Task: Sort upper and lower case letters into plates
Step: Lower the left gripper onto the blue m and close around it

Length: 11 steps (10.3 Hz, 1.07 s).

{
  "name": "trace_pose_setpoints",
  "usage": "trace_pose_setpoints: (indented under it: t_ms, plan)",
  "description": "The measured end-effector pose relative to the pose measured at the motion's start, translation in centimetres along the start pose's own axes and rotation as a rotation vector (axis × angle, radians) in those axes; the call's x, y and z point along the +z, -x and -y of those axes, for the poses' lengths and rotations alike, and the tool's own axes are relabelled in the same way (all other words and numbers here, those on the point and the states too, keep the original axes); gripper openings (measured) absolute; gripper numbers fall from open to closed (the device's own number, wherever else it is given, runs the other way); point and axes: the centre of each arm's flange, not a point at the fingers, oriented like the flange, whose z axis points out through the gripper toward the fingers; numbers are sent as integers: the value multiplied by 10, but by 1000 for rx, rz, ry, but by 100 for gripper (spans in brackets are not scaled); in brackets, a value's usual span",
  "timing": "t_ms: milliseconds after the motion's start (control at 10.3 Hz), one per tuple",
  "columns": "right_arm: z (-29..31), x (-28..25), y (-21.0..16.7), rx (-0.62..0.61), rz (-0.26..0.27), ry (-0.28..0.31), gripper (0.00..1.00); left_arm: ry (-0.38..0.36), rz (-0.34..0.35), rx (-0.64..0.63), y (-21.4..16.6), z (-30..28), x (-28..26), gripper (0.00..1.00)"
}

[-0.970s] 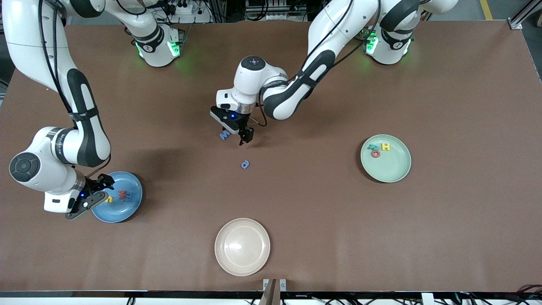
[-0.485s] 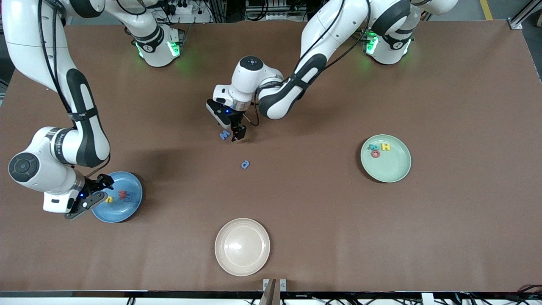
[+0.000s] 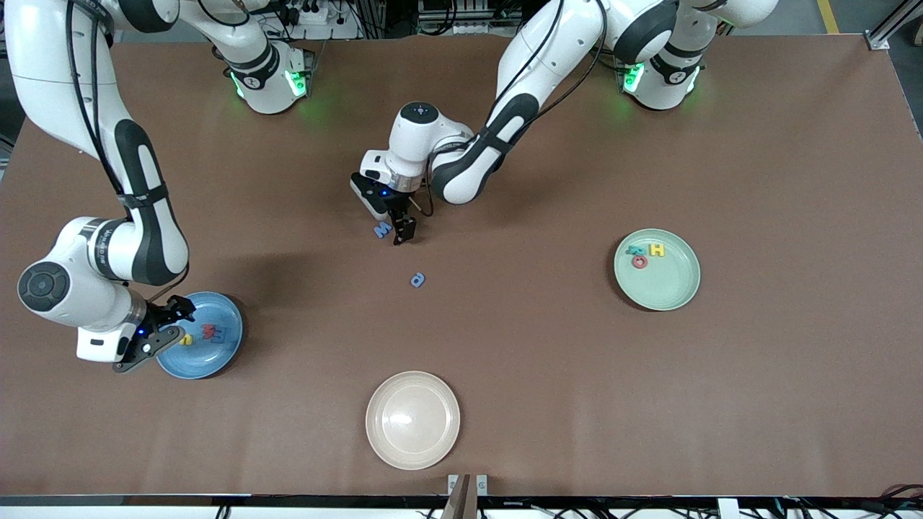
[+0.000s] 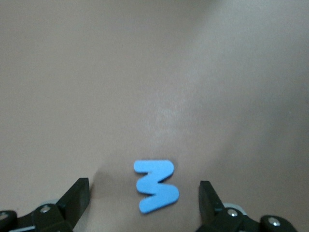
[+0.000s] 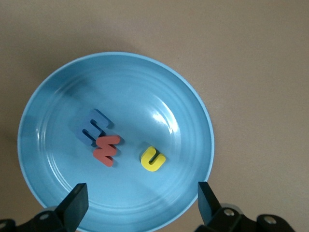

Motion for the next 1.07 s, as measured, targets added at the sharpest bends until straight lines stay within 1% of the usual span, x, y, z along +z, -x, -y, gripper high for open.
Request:
trace_pose_setpoints:
  t_ms: [291, 582, 679, 873, 970, 1067]
  plan:
    - [-1, 1, 1, 2, 2, -1, 100, -1, -15, -14, -6, 1, 3, 98]
    - [-1, 2, 1, 2, 3, -1, 100, 3, -15, -45, -4, -5, 6, 90]
    - [-1, 2, 1, 2, 3, -1, 100, 3, -17, -49, -6, -6, 5, 84]
    - [-1, 3, 1, 2, 4, -1, 100, 5, -17, -75, -7, -6, 4, 81]
    - [-1, 4, 1, -1, 7, 0, 100, 6, -13, -90, -9, -6, 2, 70]
    - [-1, 4, 1, -7, 12, 4, 100, 3, -4, -96, -10, -7, 2, 69]
